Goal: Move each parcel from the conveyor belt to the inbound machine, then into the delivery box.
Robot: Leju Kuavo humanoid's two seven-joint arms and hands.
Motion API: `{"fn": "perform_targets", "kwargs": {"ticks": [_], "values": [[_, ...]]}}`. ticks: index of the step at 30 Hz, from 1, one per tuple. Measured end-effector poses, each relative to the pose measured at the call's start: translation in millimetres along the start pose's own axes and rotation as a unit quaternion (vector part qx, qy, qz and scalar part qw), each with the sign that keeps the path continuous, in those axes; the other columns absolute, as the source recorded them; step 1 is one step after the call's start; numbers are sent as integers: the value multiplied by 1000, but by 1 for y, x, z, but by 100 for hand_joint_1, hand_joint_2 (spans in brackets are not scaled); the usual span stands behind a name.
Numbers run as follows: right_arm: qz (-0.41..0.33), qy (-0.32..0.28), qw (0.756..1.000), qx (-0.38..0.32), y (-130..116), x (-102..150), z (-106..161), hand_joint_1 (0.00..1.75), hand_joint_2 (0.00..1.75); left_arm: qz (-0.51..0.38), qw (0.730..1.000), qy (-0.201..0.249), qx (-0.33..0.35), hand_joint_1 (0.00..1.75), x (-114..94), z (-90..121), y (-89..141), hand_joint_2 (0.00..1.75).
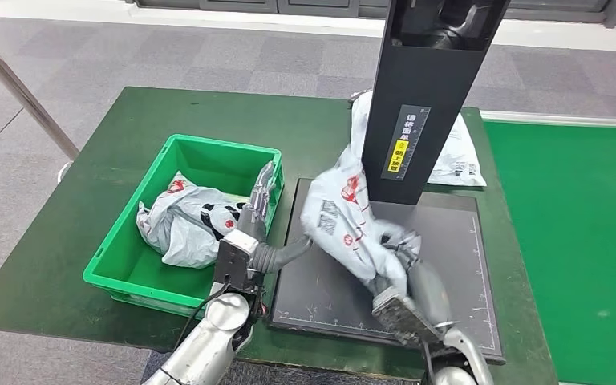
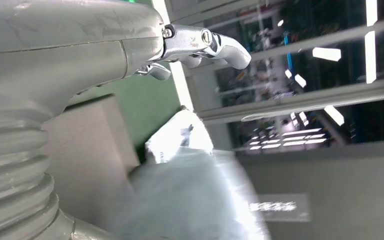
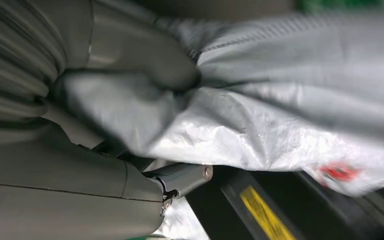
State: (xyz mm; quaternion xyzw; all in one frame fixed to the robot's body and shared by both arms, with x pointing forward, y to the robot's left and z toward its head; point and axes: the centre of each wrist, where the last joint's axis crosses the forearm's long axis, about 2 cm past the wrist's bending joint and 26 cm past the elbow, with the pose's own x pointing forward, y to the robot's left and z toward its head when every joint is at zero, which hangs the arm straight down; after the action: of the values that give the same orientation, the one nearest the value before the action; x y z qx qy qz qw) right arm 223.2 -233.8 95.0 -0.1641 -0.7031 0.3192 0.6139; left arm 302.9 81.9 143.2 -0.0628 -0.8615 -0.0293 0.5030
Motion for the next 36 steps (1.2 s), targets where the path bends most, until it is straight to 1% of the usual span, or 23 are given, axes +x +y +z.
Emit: {"fn": "perform_targets", "kwargs": {"ticks": [3, 6, 11, 15, 18, 21, 24, 26, 30, 31, 33, 36], "values": [[55, 45, 997, 27, 8, -6, 9, 0, 175, 10, 1000, -4, 14, 0, 7, -1, 0, 175], [83, 66, 994, 41, 13, -12, 14, 0, 175, 21, 1000, -5, 21, 0, 10, -3, 2, 175], [81, 68, 993, 44, 15, -17, 15, 0, 175, 29, 999, -1, 20, 0, 10, -4, 4, 175], [80, 62, 994, 37, 14, -19, 11, 0, 175, 32, 999, -1, 24, 0, 10, -5, 5, 175], [65, 46, 996, 28, 14, -21, 8, 0, 175, 32, 999, -3, 29, 0, 9, -5, 7, 175], [26, 4, 1000, -2, 11, -20, 5, 0, 175, 26, 999, -9, 37, 0, 9, -6, 10, 175], [-60, -41, 997, -35, 5, -19, -1, 0, 175, 3, 999, -12, 31, 0, 7, -7, 11, 175], [-117, -62, 990, -52, 0, -18, -5, 0, 175, -15, 1000, -3, 19, 0, 2, -8, 11, 175], [-161, -78, 982, -64, -5, -17, -7, 0, 175, -35, 999, 20, -4, 0, -8, -7, 11, 175], [-186, -84, 977, -64, -6, -18, -8, 0, 175, -43, 998, 33, -22, 0, -11, -7, 10, 175], [-258, -103, 959, -65, -10, -19, -10, 0, 175, -70, 992, 67, -76, 0, -18, -6, 4, 175], [-344, -127, 927, -73, -19, -20, -20, 0, 175, -136, 970, 112, -165, 0, -34, 5, -8, 175]]}}
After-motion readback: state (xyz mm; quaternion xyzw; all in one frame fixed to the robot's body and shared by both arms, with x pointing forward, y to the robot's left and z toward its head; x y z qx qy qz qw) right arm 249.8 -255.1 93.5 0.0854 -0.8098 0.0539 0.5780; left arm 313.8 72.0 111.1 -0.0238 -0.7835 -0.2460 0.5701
